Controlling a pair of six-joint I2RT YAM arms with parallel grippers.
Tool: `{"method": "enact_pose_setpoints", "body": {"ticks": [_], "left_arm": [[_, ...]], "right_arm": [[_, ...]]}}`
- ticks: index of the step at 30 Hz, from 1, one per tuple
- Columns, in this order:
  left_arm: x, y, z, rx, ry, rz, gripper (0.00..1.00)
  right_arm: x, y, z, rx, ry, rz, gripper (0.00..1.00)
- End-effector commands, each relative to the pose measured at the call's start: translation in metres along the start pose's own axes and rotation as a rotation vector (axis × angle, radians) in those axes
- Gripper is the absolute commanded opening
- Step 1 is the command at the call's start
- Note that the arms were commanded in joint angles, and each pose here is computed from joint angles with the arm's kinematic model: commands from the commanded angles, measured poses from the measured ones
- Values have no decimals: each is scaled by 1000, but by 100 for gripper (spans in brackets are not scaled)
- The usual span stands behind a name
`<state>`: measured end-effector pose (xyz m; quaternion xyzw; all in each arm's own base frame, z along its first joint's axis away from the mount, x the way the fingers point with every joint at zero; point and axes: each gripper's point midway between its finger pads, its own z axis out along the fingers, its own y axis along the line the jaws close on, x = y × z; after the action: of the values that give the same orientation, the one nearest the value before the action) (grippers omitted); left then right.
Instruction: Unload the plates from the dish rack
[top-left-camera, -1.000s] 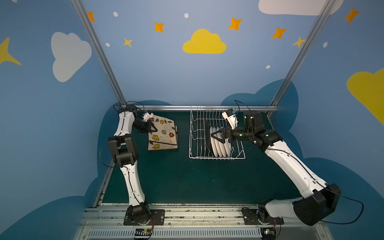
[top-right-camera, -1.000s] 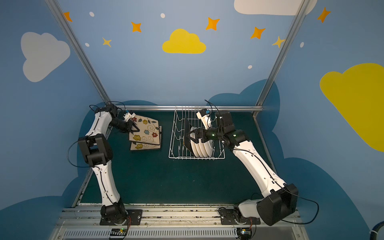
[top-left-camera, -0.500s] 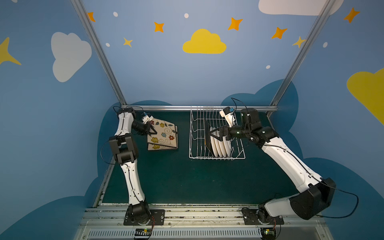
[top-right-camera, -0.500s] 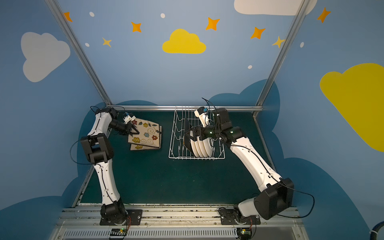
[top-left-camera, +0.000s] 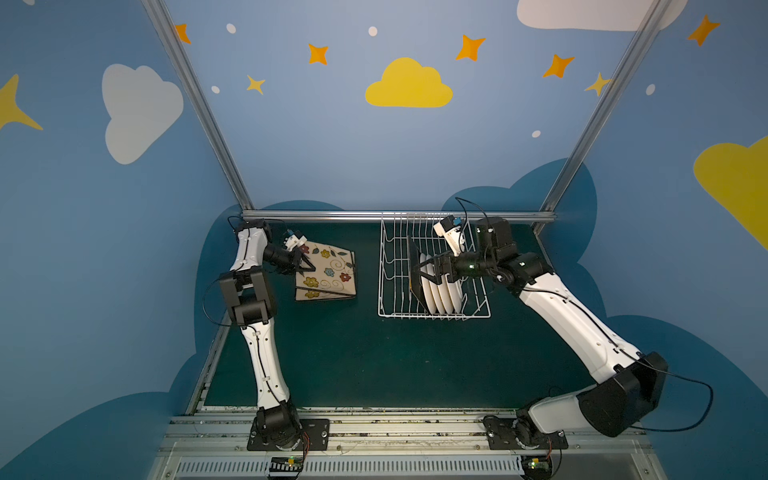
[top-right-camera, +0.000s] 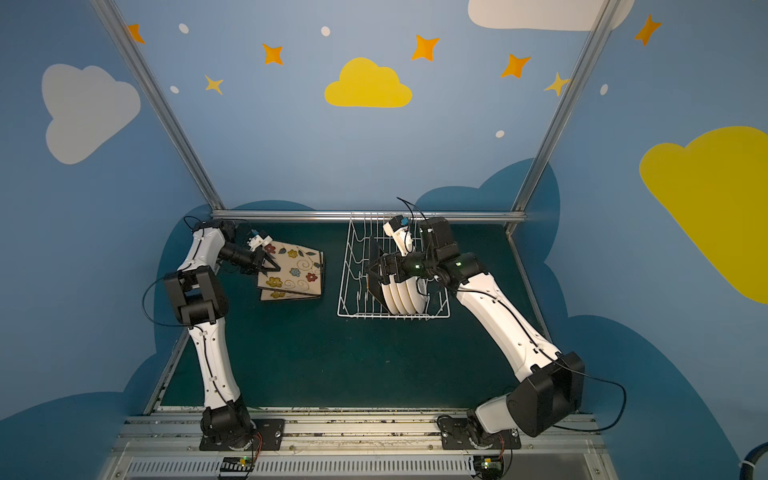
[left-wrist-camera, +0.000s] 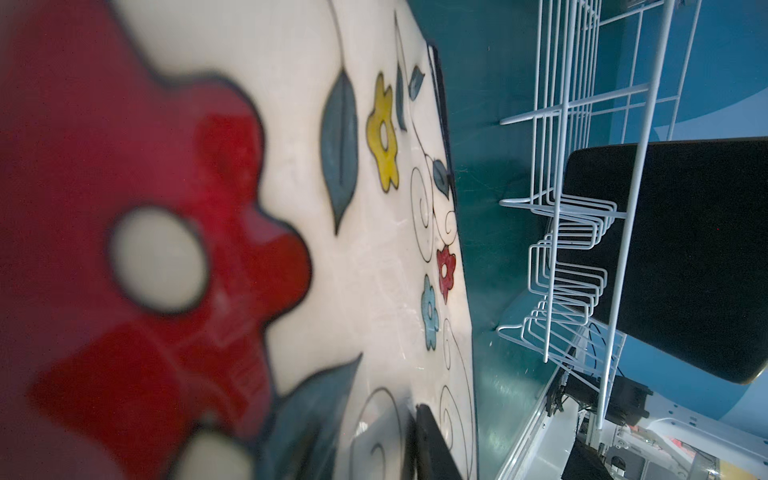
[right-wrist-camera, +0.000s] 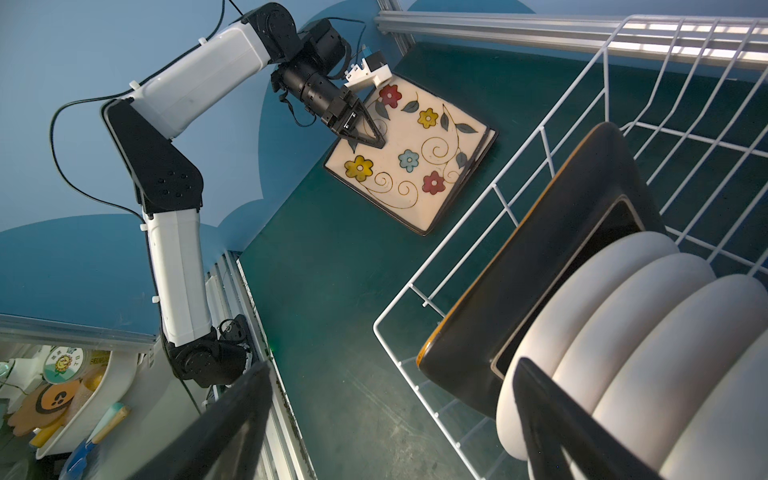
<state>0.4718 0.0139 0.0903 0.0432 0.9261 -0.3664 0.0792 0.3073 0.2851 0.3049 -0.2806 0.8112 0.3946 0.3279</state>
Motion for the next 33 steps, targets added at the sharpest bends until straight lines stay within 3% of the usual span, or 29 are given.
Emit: {"method": "enact_pose_setpoints", "body": {"ticks": [1,8,13,20,33], "left_arm": [[-8,-5,-4,20,-34,43,9],[-6,11,1,7,-22,7,20],[-2,23,8,-13,3,-12,38],[-4,28,9,-21,-1,-17,43],[-8,46,-2,-137,-24,-51,67]], "right_arm": [[-7,4,1,-8,-6,-12,90],[-7,4,5,-13,9,1,90],[-7,4,8,-16,25,7,90],[-11,6,9,-16,28,-5,90],[-8,9,13,-24,27,-2,90]]}}
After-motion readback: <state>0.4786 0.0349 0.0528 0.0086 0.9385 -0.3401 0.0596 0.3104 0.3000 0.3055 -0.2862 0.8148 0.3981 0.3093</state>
